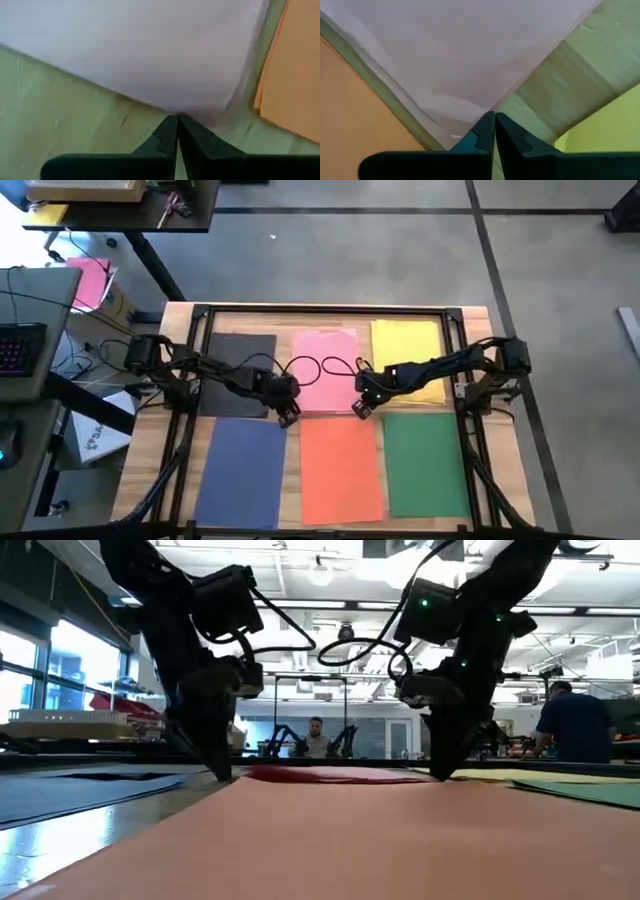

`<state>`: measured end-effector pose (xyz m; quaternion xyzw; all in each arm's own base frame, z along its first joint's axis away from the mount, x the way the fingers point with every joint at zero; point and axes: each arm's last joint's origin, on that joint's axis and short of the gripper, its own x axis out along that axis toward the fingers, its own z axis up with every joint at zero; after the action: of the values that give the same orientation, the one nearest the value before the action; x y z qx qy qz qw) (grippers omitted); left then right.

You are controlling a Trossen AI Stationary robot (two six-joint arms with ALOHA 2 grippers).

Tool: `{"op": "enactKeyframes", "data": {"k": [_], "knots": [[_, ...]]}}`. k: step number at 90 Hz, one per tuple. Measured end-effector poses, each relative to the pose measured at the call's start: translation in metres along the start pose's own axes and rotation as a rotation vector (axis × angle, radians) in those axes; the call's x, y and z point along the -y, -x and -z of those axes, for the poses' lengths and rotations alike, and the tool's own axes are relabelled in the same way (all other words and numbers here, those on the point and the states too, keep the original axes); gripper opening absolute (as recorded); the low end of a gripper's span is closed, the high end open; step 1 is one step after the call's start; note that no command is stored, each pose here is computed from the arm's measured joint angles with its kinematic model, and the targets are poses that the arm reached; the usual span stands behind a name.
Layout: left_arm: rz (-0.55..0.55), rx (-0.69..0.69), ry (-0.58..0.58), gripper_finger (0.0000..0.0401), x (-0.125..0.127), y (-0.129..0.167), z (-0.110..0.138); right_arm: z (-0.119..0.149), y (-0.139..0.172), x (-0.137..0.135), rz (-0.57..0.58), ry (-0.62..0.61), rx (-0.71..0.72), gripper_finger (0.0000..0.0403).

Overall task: Organize paper
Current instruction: Adjust the colored papers

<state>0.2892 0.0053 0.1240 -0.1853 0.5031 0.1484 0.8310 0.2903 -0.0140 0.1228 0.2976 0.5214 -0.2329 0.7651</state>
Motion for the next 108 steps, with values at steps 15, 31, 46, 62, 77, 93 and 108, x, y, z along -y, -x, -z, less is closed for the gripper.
{"op": "enactKeyframes", "data": {"k": [15,31,46,62,77,93,108], "knots": [[0.001,0.010,0.006,0.0000,-0.002,0.001,-0.002,0.000,0.005,0.001,0.015,0.016,0.017,0.0000],[-0.006,-0.026,0.011,0.0000,-0.003,0.002,0.000,0.002,0.015,0.005,0.067,0.019,0.029,0.0000],[-0.010,-0.053,0.019,0.0000,-0.005,0.009,0.002,0.005,0.025,0.000,0.050,0.062,0.043,0.0000],[-0.076,0.013,0.033,0.0000,-0.017,0.020,-0.007,0.009,0.026,-0.019,-0.094,0.180,0.068,0.0000],[-0.165,0.179,0.051,0.0000,-0.047,0.030,-0.047,0.007,0.014,-0.035,-0.209,0.276,0.109,0.0000],[-0.230,0.414,0.125,0.0000,-0.095,0.041,-0.090,0.003,0.001,-0.038,-0.240,0.296,0.147,0.0000],[-0.285,0.463,0.201,0.0000,-0.140,0.034,-0.109,0.002,-0.005,-0.039,-0.254,0.296,0.150,0.0000]]}}
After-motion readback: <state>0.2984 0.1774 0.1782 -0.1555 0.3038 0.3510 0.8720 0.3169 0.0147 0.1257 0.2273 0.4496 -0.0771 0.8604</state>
